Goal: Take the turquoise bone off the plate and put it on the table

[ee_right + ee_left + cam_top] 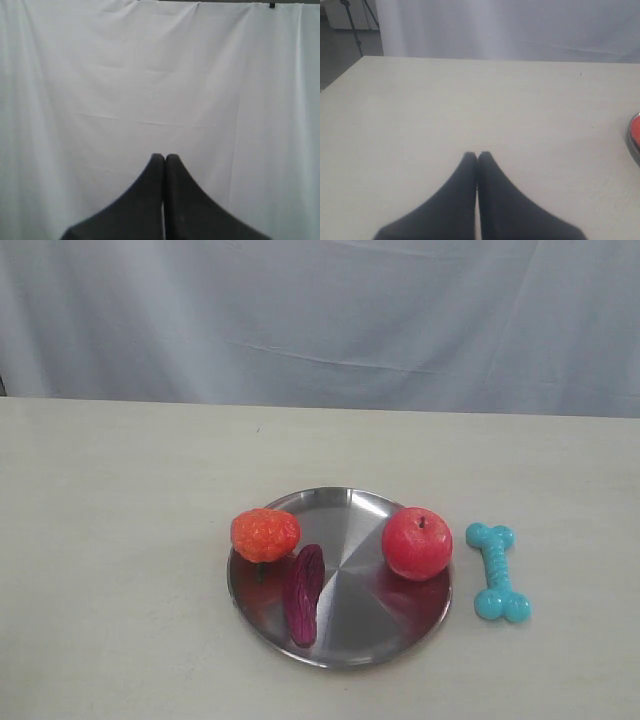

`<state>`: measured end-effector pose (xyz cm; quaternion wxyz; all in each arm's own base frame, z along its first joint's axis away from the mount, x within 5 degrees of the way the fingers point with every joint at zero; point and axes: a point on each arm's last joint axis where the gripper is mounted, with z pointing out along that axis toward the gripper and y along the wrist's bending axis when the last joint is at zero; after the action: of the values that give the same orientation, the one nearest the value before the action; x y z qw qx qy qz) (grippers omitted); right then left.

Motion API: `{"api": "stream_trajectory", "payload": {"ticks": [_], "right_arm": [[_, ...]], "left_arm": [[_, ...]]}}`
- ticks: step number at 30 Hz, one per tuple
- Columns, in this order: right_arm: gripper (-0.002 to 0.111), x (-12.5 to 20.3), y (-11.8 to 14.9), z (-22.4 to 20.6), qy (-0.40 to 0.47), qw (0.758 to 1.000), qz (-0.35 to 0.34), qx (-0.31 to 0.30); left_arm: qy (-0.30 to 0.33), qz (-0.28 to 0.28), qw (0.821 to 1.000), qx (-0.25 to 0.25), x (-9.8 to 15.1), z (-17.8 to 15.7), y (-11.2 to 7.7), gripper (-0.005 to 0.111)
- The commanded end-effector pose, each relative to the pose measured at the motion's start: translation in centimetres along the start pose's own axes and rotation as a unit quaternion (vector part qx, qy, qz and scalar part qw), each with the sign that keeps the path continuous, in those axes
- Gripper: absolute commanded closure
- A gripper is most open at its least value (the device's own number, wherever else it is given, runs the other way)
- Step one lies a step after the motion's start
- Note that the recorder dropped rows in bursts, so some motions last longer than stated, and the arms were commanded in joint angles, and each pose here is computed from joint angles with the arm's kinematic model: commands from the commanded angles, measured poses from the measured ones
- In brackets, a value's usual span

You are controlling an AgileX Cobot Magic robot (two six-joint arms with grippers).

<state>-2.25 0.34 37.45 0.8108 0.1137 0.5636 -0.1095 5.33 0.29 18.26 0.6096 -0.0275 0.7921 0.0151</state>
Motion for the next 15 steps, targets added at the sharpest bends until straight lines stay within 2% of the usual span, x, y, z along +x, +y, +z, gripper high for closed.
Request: {"api": "stream_trajectory", "payload": {"ticks": [1, 10, 15], "right_arm": [[0.109, 3.3, -0.1, 1.1, 0.037, 0.999, -0.009, 0.005], [0.109, 13.0, -0.4, 2.4, 0.106, 0.994, -0.01, -0.003], [0.109, 16.3, -0.6, 2.1, 0.145, 0.989, -0.01, -0.002]], "left_arm": [[-0.002, -0.002, 1.0, 0.004, 0.0, 0.0, 0.0, 0.107], [-0.002, -0.002, 1.0, 0.004, 0.0, 0.0, 0.0, 0.107], [-0.002, -0.002, 1.0, 0.004, 0.0, 0.0, 0.0, 0.107]]}}
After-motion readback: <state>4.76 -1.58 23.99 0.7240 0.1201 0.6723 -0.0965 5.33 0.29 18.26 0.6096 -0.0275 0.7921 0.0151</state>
